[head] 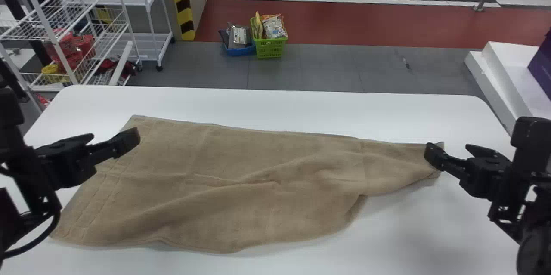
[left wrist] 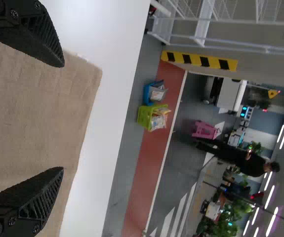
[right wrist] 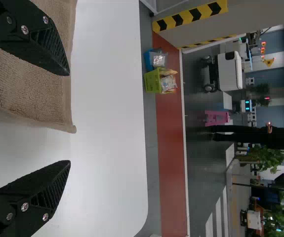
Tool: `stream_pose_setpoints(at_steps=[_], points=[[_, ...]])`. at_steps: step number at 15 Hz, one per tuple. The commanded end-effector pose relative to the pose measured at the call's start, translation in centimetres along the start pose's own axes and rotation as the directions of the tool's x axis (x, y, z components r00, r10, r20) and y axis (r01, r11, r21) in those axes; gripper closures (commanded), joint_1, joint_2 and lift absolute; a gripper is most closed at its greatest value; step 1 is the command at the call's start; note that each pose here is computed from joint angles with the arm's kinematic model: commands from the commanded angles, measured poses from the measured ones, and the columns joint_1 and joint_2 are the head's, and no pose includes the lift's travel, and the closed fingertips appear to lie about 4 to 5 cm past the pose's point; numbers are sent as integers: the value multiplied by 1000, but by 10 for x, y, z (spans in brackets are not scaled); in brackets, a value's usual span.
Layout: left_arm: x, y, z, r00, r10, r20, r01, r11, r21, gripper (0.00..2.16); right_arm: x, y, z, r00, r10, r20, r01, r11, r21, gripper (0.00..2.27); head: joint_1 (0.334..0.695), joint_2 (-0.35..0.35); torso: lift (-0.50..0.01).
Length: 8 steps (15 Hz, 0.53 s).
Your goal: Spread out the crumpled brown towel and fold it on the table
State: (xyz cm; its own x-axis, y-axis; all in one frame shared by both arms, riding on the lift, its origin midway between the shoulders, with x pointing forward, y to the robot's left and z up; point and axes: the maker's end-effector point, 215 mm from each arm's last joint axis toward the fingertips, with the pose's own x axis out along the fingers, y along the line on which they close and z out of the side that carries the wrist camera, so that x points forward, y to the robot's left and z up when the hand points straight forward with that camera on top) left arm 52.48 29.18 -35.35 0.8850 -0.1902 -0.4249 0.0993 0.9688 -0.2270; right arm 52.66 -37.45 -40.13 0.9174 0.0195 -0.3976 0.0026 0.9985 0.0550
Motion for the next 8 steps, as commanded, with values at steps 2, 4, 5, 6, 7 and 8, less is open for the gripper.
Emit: stream_pose_setpoints(at_steps=[2,4,5,6,7,8], points=[[43,-31,39,981,-43,188,9,984,178,70,-21,7,4,999,31,34,-31,999,18,208,695,-91,-127],[62,-29,32,983,-28,182,-11,978,210,87,-24,16,3,998,53,40,-54,998,18,208,695,-100,-127],[68,-24,29,983,-13,184,-30,972,232,87,-23,22,4,997,66,43,-67,998,21,208,695,-103,-127],[74,-24,28,980,-15,196,-39,963,265,90,-23,27,4,996,81,46,-82,996,27,208,695,-100,-127],[81,-21,21,982,-8,190,-47,957,286,90,-23,31,5,994,93,51,-95,995,33,208,695,-96,-127],[86,-19,20,980,-5,198,-58,949,310,93,-23,36,2,993,103,51,-104,994,31,208,695,-92,-127]])
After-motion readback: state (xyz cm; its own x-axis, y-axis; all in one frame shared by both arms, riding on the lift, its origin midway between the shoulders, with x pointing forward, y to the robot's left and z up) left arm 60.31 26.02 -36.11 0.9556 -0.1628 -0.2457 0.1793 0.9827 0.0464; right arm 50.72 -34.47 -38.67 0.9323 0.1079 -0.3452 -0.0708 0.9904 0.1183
